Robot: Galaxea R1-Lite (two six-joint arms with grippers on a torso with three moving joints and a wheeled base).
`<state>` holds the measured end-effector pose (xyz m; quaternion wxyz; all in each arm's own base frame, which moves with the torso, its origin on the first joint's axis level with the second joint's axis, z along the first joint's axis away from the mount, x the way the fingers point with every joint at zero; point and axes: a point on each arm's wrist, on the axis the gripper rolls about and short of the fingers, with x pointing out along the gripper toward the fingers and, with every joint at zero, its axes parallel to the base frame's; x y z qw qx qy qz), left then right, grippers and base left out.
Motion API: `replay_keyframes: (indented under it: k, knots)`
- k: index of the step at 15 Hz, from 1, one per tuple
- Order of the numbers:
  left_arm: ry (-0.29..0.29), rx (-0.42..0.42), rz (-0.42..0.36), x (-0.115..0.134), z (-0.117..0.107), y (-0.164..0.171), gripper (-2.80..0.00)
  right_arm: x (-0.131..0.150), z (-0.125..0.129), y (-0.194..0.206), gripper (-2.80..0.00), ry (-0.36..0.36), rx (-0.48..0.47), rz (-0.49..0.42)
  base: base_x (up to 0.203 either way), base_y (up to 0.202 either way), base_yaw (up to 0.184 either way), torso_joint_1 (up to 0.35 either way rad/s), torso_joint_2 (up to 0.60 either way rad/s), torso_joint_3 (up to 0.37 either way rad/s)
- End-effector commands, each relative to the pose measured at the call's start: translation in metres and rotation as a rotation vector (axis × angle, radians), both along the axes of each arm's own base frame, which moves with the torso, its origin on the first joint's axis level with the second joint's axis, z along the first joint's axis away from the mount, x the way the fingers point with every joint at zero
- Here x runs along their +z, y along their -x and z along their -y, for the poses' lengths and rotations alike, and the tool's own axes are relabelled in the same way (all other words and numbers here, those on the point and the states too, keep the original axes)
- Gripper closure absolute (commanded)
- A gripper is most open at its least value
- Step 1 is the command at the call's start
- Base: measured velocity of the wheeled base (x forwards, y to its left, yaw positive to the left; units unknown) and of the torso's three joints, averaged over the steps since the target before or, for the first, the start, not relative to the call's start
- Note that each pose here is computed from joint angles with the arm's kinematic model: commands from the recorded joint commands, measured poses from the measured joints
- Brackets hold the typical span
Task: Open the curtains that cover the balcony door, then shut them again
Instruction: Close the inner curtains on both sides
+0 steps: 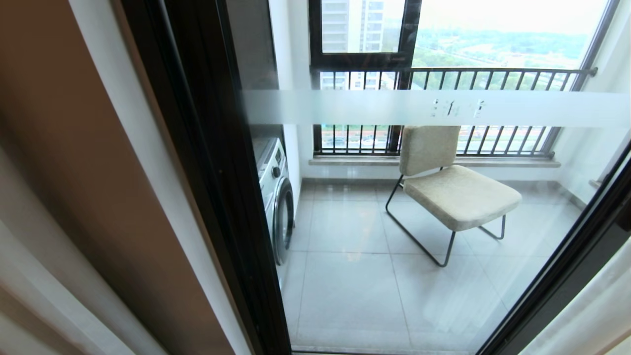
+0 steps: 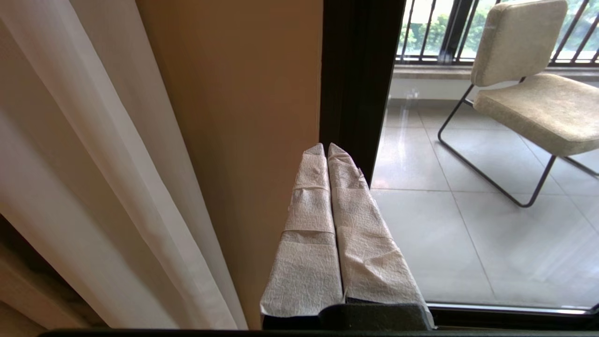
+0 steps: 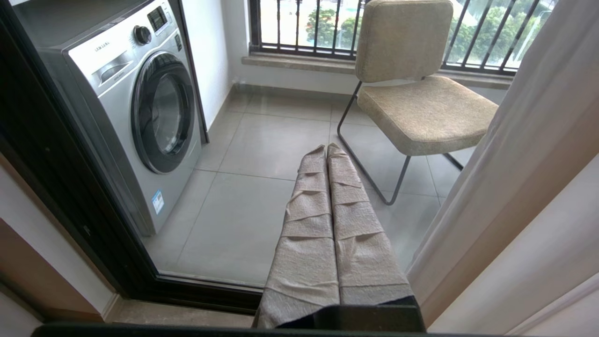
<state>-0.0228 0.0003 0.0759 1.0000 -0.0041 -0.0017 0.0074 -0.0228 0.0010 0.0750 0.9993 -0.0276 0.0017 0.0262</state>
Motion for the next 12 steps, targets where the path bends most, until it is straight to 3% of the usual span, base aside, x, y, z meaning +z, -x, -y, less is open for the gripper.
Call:
replay_keyframes:
  k: [1,8,12]
  knots:
    - [0.013,0.0,0.001,0.0,0.0,0.0,0.0,0.0,0.0,0.0,0.0,0.001,0.001,0.0,0.0,0.0,0.0,0.0,0.0,0.0]
    - [0.016,0.013,0.006,0.001,0.0,0.0,0.0,0.0,0.0,0.0,0.0,0.001,0.001,0.0,0.0,0.0,0.0,0.0,0.0,0.0]
    - [0.019,0.068,0.062,0.032,-0.002,0.008,0.0,0.0,0.0,0.0,0.0,0.001,0.001,0.0,0.0,0.0,0.0,0.0,0.0,0.0]
